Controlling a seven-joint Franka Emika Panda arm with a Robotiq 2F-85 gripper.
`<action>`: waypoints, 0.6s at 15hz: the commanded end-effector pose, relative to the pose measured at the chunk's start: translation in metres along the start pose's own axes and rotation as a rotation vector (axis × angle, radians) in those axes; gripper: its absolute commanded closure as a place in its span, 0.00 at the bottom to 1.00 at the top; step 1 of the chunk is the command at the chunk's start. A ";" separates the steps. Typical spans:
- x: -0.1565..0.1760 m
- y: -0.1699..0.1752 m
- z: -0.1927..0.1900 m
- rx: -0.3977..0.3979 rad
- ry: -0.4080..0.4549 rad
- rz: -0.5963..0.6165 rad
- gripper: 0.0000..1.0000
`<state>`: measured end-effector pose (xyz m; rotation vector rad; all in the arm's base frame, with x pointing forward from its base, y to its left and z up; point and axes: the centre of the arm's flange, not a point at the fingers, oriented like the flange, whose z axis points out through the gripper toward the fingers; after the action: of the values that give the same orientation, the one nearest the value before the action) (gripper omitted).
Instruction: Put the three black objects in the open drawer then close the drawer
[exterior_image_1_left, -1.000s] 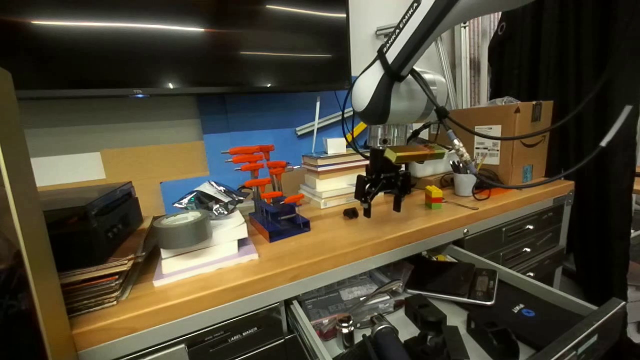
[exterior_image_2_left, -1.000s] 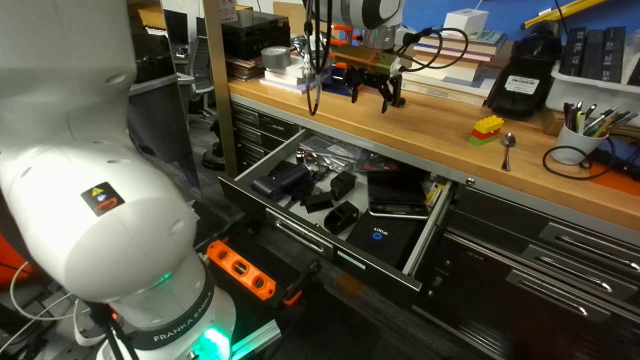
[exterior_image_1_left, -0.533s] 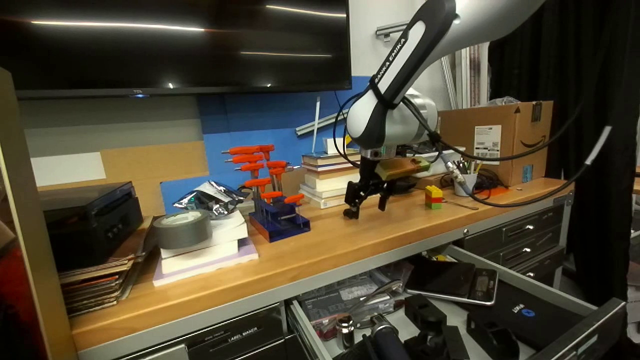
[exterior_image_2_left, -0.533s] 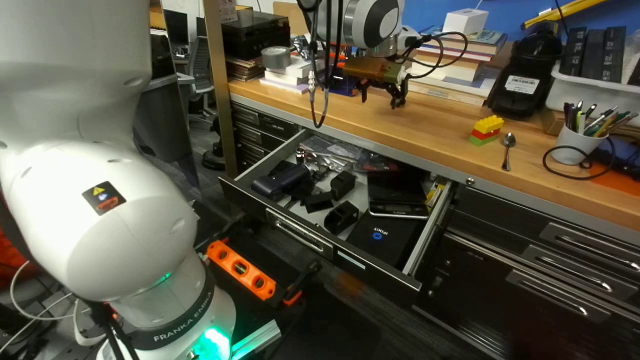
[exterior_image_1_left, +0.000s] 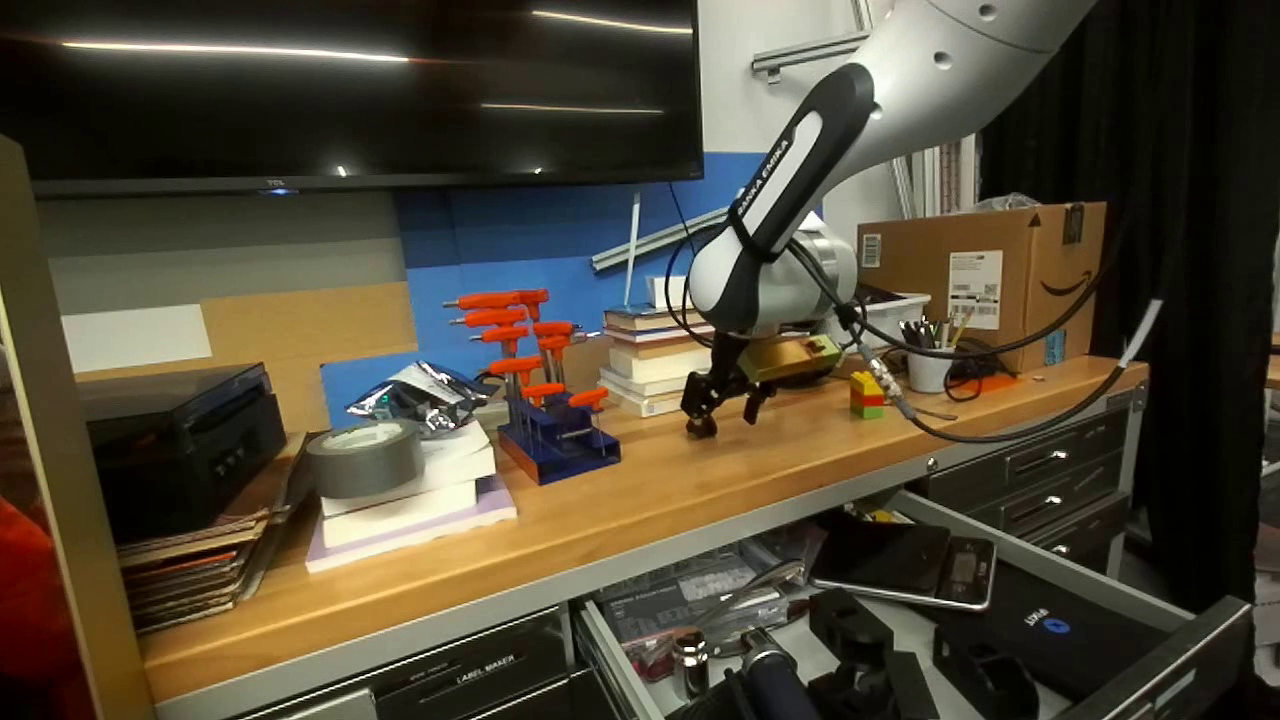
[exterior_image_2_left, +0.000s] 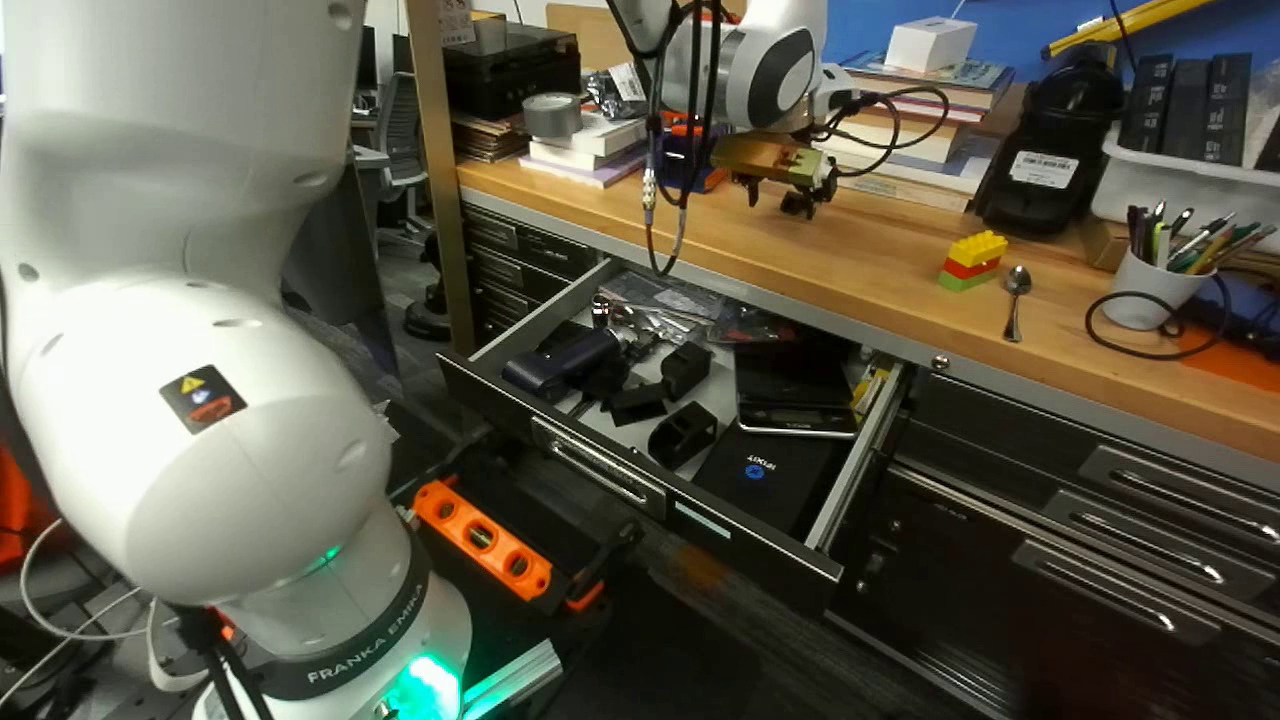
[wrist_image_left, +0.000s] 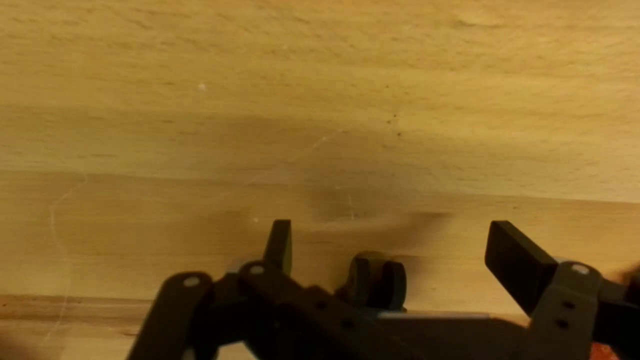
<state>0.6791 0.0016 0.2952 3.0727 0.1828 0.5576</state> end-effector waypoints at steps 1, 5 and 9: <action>0.029 0.013 0.019 0.003 0.053 0.017 0.00; 0.042 0.022 0.030 -0.002 0.074 0.038 0.00; 0.051 0.024 0.036 0.001 0.090 0.050 0.00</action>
<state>0.7207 -0.0162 0.2774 3.0565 0.1366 0.6323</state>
